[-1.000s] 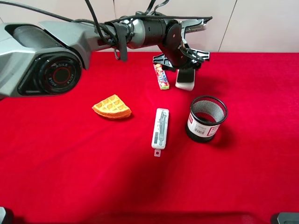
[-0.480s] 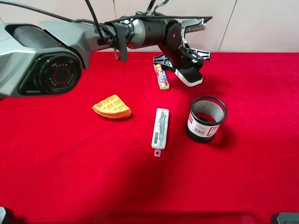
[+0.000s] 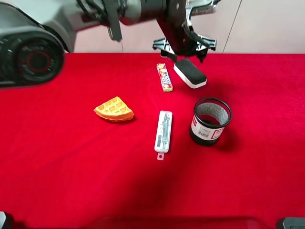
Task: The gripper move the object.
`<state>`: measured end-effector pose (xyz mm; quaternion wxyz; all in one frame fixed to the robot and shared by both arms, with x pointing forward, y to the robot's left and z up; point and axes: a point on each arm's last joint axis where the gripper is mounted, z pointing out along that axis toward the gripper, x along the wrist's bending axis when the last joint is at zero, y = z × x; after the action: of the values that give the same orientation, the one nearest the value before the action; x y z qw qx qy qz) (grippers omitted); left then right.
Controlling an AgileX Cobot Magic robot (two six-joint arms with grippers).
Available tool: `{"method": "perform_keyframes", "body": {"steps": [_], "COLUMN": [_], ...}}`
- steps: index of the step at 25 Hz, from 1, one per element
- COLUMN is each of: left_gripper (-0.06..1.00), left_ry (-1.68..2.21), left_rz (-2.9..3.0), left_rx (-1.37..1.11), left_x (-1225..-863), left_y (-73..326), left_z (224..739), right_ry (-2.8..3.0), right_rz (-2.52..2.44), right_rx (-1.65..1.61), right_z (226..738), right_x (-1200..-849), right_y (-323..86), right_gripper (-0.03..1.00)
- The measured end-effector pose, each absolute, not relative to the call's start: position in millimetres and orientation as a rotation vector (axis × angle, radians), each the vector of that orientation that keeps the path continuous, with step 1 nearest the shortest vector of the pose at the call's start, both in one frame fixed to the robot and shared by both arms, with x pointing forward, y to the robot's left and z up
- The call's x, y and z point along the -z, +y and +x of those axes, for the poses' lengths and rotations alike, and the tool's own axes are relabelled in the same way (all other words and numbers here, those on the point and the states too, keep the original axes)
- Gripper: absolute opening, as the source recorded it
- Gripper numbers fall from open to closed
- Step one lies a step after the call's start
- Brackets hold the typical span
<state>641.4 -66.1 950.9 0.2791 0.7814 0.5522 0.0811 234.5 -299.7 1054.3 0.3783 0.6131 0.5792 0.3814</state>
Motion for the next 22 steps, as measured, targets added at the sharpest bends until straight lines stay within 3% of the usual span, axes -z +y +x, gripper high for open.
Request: {"method": "perform_keyframes", "body": {"steps": [6, 16, 22], "left_gripper": [0.75, 0.95, 0.99], "left_ry": [1.413, 1.276, 1.132], "left_rz": [2.235, 2.447, 2.442], "left_rx": [-0.243, -0.263, -0.247], "left_x": [-999.6, -1069.6, -1112.8], "left_y": [-50.9, -20.9, -10.0], "left_z": [625.7, 594.0, 575.4], "right_ry": [1.48, 1.48, 1.48], "right_rz": [1.567, 1.567, 1.567], "right_rx": [-0.975, -0.975, -0.975], "right_z": [234.5, 234.5, 234.5], "right_x": [-1054.3, -1054.3, -1054.3], "right_y": [-299.7, -299.6, -299.6], "right_gripper": [0.69, 0.69, 0.69]}}
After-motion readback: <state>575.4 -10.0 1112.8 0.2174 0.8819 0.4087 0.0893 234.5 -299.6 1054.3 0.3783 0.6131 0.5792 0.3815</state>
